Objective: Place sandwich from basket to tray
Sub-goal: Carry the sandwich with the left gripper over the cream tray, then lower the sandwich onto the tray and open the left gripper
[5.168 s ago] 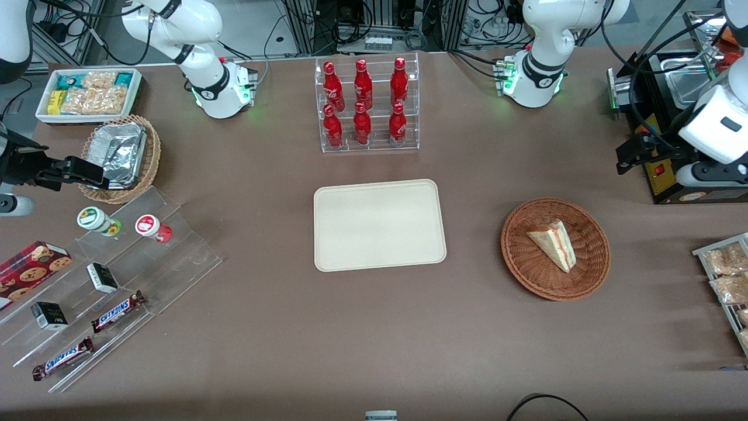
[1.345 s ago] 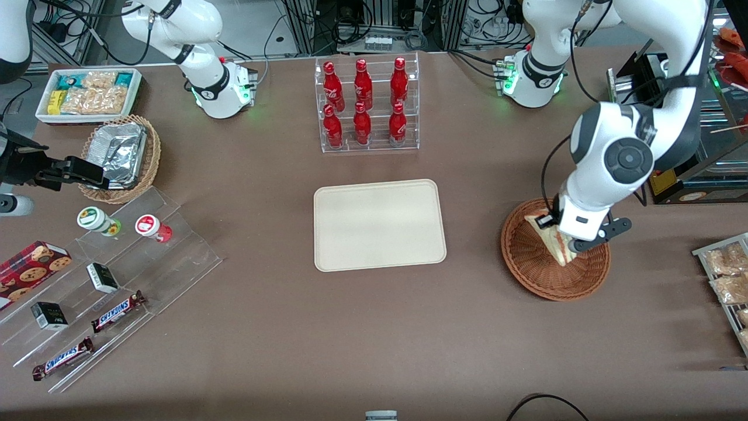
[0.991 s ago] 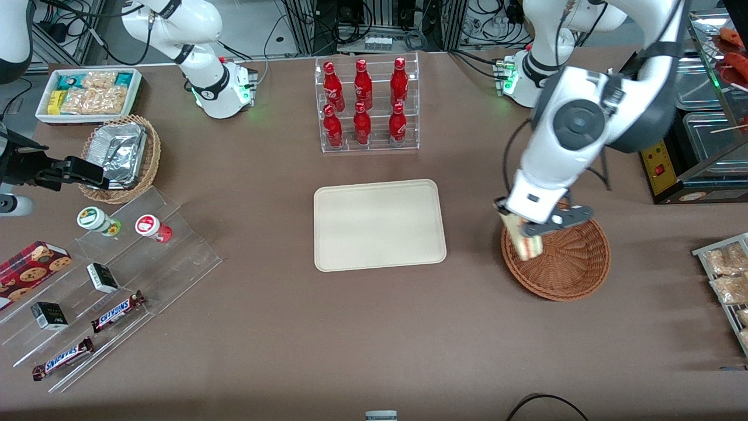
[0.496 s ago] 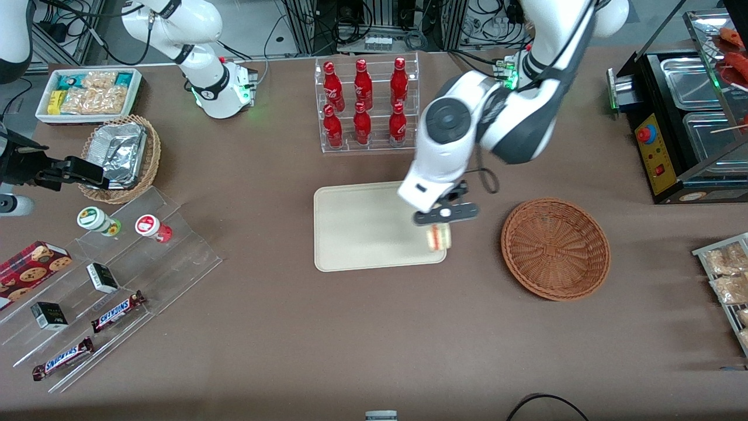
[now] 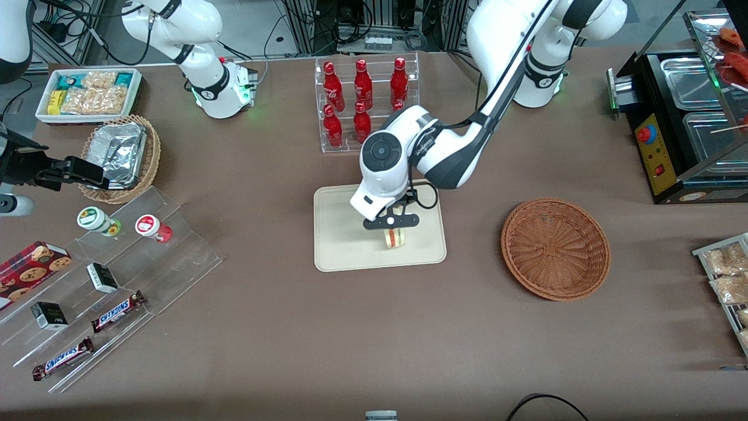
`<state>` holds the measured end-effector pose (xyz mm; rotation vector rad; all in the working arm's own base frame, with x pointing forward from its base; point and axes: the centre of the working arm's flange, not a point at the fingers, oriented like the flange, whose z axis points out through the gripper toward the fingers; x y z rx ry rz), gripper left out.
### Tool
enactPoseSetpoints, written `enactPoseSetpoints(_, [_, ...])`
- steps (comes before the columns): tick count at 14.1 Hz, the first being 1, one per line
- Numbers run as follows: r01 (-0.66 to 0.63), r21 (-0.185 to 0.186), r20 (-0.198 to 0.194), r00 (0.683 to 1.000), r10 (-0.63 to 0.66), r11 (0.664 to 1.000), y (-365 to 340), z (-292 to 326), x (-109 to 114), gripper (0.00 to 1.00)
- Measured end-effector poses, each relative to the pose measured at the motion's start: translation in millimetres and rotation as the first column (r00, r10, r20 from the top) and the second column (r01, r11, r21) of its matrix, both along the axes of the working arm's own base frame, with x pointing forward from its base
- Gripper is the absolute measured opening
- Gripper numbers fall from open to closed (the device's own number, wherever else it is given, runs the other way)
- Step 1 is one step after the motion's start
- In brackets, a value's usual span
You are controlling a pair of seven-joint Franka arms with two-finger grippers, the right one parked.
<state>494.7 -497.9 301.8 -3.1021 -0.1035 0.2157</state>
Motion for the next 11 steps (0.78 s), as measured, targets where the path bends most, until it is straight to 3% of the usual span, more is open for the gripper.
enactPoseSetpoints(4, [0.007,-0.019,0.001,1.0,-0.007,1.0,-14,-35,-6,0.17])
enactPoseSetpoints(10, [0.04,0.006,-0.028,0.999,-0.04,0.999,-28,-74,-25,0.18])
enactPoseSetpoints(11, [0.041,0.005,-0.028,0.999,-0.04,0.999,-29,-74,-26,0.22])
